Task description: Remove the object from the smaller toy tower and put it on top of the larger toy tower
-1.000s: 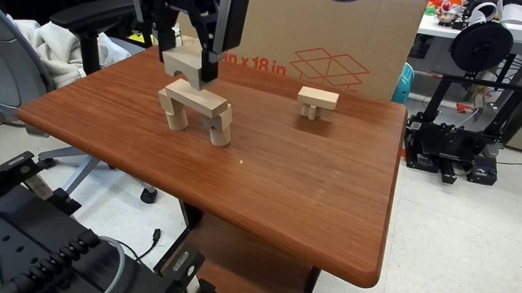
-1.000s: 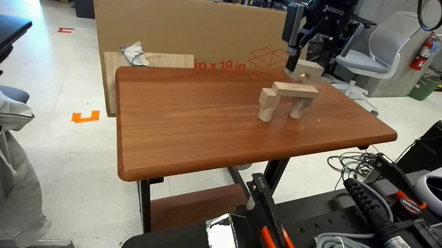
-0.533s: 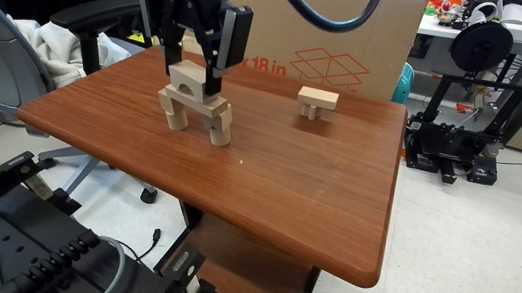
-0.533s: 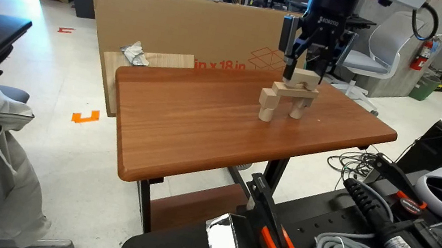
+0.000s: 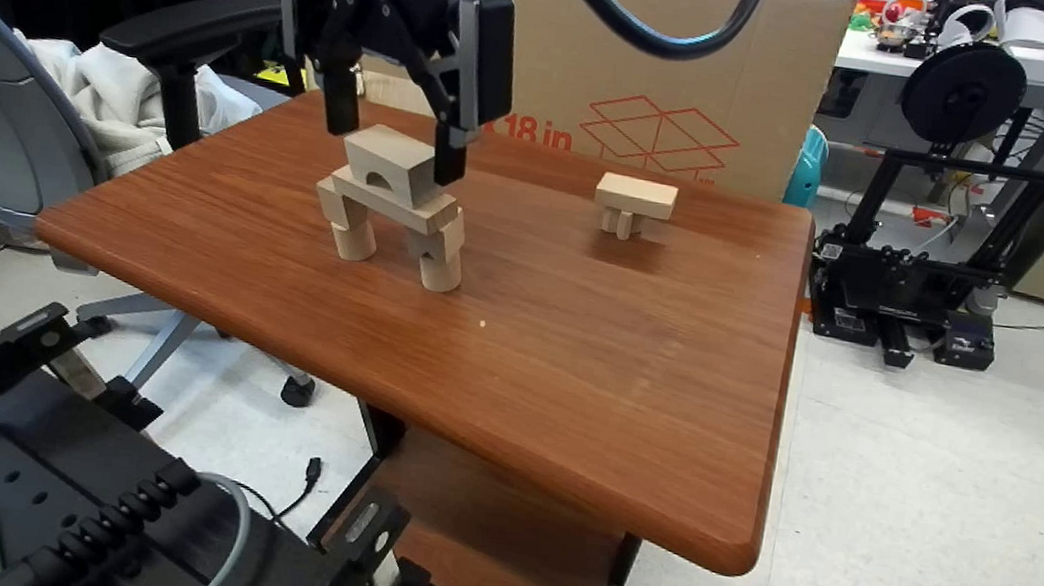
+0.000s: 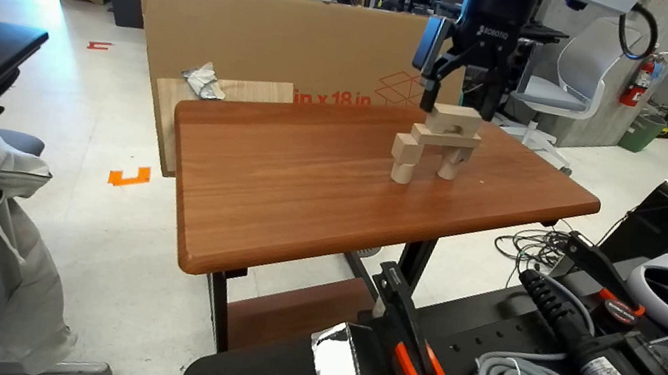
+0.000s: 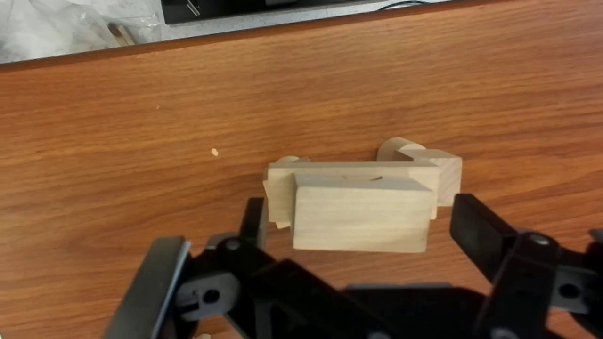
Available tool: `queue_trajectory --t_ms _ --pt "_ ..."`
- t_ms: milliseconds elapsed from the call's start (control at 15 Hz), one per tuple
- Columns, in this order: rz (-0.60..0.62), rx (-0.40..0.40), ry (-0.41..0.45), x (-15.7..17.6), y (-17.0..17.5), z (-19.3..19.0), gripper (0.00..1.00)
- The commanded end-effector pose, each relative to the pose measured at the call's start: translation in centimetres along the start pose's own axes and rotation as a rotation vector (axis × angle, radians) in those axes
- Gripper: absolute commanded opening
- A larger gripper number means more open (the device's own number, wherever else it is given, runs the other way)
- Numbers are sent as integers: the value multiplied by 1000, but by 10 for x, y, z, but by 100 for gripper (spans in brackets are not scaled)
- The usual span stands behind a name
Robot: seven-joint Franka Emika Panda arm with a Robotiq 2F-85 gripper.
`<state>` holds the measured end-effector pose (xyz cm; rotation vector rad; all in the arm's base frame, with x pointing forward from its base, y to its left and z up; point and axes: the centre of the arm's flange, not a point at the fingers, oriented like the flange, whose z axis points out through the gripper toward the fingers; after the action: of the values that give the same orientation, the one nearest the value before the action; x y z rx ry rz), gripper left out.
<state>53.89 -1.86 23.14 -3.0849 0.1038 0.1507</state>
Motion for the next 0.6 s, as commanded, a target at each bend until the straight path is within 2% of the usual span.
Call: queue_trajectory --t_ms 0,267,400,467,533 --pt "-35 -20 19 -16 -5 -22 100" --pt "-103 0 -83 -32 -7 -62 100" --pt "-137 -17 -115 -46 -1 -79 100" --pt "-95 -3 -94 -26 -7 -54 100" --pt "-106 -5 -101 -31 -6 -64 100"
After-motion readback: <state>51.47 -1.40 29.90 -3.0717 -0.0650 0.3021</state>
